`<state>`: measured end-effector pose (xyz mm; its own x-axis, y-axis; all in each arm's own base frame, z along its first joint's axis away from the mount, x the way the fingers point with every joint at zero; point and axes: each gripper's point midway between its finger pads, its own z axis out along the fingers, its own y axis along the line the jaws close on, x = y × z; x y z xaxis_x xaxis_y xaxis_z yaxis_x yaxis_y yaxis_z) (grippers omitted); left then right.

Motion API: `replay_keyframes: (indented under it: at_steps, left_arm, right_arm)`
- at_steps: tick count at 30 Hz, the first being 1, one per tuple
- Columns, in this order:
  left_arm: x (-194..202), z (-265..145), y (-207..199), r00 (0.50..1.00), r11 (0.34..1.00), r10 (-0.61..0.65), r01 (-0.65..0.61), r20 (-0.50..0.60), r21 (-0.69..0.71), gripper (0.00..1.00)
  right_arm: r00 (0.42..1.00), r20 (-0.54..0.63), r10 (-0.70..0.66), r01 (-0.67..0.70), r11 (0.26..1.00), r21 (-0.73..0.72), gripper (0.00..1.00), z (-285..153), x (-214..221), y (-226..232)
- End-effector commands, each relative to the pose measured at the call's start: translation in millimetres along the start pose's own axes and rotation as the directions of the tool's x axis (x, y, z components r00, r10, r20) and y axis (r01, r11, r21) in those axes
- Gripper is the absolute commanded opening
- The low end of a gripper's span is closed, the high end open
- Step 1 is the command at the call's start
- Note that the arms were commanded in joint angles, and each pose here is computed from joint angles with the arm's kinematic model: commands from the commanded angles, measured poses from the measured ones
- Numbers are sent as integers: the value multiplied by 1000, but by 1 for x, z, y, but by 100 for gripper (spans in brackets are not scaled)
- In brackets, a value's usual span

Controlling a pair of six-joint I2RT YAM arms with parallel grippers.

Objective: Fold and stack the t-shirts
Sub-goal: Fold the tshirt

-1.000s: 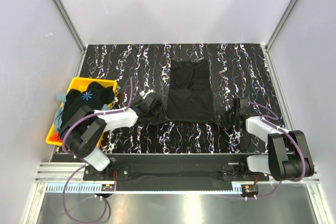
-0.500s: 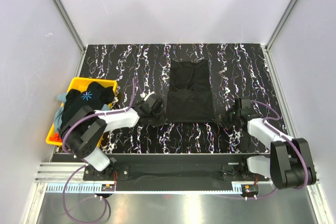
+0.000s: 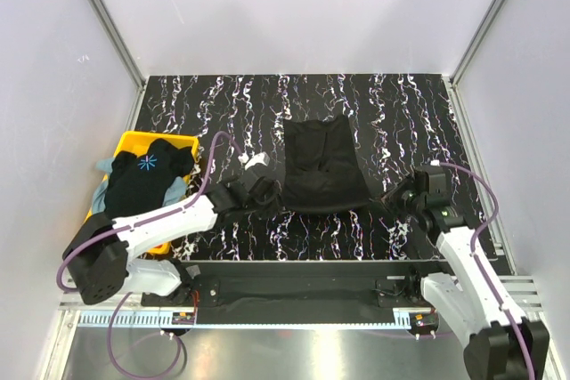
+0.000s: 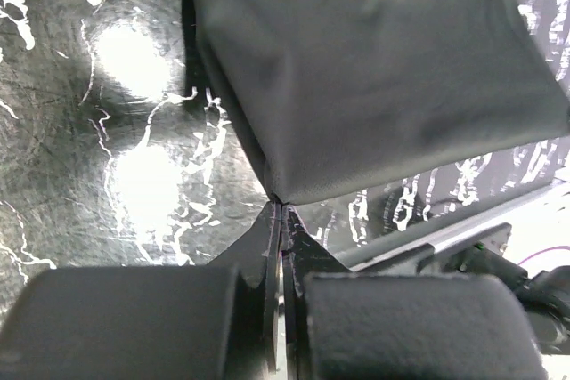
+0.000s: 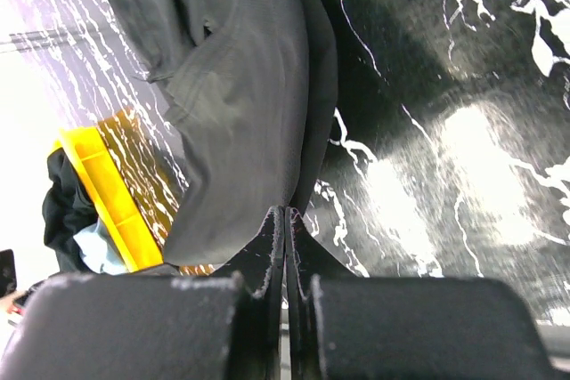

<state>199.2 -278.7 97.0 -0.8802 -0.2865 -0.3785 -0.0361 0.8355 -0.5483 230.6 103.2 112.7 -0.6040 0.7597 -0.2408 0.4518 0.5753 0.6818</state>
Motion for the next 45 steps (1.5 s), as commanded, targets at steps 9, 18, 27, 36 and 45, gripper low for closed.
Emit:
replay_keyframes:
  at_steps: [9,18,27,36,45]
  left_arm:
    - [-53,-15,-28,991,999,47,-47,128,-4,0]
    - [-145,-6,-49,982,999,37,-41,184,18,0]
    - [-235,24,-66,978,997,10,-25,207,69,0]
    - [-304,91,-77,978,985,18,-53,208,164,0]
    - [-377,149,-47,948,975,-34,-38,316,221,0]
  right_arm:
    - [978,135,-157,156,988,20,0,-18,-43,35]
    - [960,95,-265,272,960,-68,0,21,-89,117]
    - [945,88,-314,324,937,-134,0,69,-145,173]
    - [949,30,-313,313,930,-194,1,136,-194,191]
    - [933,-23,-360,334,888,-317,6,221,-220,211]
